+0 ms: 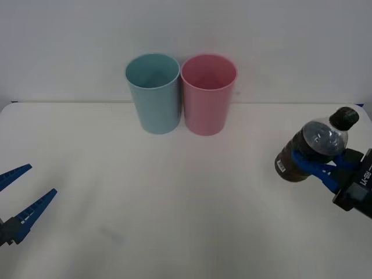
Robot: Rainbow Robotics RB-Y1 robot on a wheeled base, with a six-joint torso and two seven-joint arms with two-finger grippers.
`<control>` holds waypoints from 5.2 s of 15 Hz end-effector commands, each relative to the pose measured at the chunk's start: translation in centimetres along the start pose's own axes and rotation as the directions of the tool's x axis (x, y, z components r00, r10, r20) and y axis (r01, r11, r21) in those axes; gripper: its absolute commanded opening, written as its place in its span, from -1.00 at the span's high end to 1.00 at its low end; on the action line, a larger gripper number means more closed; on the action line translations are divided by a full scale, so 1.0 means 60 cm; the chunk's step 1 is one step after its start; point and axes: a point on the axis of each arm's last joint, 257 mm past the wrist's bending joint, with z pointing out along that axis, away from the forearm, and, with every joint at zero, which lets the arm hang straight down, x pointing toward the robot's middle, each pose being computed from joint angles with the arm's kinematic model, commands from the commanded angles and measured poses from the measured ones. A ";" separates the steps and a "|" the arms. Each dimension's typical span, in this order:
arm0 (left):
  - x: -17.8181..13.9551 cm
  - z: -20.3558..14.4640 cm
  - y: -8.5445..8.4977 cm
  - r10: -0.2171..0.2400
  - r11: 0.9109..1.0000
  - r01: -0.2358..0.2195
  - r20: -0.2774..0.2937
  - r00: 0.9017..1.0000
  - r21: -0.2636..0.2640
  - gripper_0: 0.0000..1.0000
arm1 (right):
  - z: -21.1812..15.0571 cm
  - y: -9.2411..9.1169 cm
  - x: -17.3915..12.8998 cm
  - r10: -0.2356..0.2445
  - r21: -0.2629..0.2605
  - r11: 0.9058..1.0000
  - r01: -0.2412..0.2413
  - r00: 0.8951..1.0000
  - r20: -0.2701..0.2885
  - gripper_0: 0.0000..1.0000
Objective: Grasp the object on the table and drop it into the matching bin: aluminum can to the light blue bin, PET bottle to the pink bin.
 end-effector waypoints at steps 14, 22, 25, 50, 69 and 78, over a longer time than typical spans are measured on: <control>0.000 0.000 0.000 0.000 1.000 0.000 0.000 1.000 0.000 -1.00 | 0.327 -0.169 -0.158 0.050 -0.092 0.994 -0.052 0.999 -0.021 1.00; 0.000 0.000 0.000 0.000 1.000 0.000 0.000 1.000 0.000 -1.00 | 0.508 -0.186 -0.124 0.079 -0.100 0.991 -0.093 0.988 -0.133 1.00; 0.000 0.000 0.000 0.000 1.000 0.000 0.000 1.000 0.000 -1.00 | 0.548 -0.177 -0.105 0.055 -0.079 0.995 -0.068 0.987 -0.153 1.00; 0.000 0.000 0.000 0.000 1.000 0.000 0.000 1.000 0.000 -1.00 | 0.502 -0.169 -0.105 -0.050 -0.100 0.994 0.043 0.996 -0.075 -1.00; 0.000 0.000 0.000 0.000 1.000 0.000 0.000 1.000 0.000 -1.00 | 0.079 -0.121 0.012 -0.248 -0.130 0.963 0.235 0.964 -0.092 -1.00; 0.000 0.000 0.000 0.000 1.000 0.000 0.000 1.000 0.000 -1.00 | -0.098 -0.093 0.136 -0.124 -0.034 0.992 0.120 0.974 -0.188 -1.00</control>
